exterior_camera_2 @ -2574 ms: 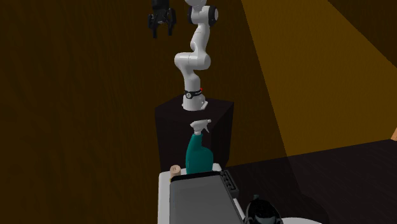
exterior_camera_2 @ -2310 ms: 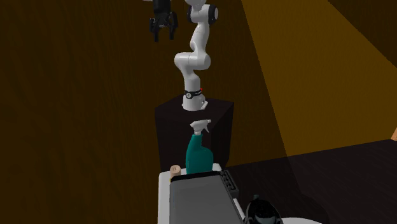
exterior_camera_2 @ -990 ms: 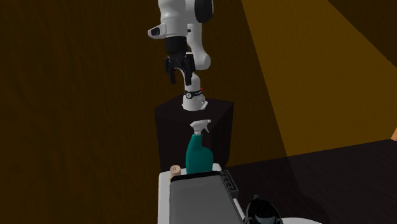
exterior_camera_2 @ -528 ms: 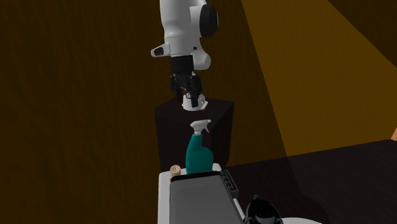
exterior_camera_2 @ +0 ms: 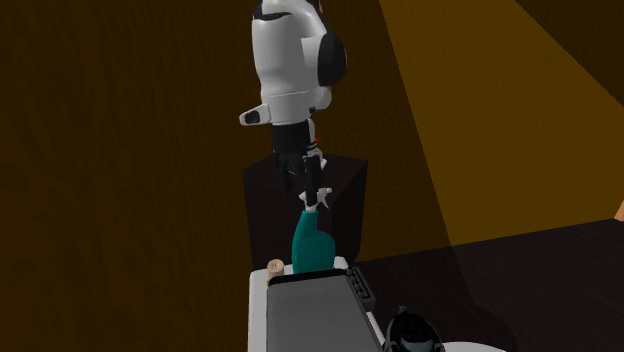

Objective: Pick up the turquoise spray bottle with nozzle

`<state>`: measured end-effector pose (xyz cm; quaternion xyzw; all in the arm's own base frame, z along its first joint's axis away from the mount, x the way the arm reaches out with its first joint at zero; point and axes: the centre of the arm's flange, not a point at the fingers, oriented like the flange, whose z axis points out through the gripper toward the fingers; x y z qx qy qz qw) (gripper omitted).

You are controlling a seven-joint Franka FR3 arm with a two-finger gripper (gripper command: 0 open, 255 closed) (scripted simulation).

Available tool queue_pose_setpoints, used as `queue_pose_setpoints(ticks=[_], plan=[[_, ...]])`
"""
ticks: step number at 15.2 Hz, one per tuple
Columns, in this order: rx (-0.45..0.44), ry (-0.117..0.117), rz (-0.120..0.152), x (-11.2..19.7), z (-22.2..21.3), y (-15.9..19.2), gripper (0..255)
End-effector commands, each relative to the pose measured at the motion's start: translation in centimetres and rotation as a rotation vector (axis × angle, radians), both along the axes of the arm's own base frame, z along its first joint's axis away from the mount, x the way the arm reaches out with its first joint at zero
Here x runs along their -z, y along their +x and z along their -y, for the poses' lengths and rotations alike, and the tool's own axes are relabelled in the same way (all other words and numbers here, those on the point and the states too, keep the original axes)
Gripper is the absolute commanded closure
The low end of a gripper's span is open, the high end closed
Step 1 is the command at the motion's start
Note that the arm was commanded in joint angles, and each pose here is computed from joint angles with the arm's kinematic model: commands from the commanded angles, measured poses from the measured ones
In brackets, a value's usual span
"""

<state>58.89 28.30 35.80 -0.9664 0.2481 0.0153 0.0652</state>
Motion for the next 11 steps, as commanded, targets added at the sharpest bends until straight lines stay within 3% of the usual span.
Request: queue_pose_setpoints(ticks=[1, 6, 7, 11], plan=[[0.001, 0.0, 0.0, 1.0, -0.1, 0.1, 0], [0.001, 0.0, 0.0, 2.4, -0.1, 0.1, 0], [0.001, 0.0, 0.0, 2.4, -0.1, 0.1, 255], [0.001, 0.0, 0.0, 2.4, -0.1, 0.1, 255]])
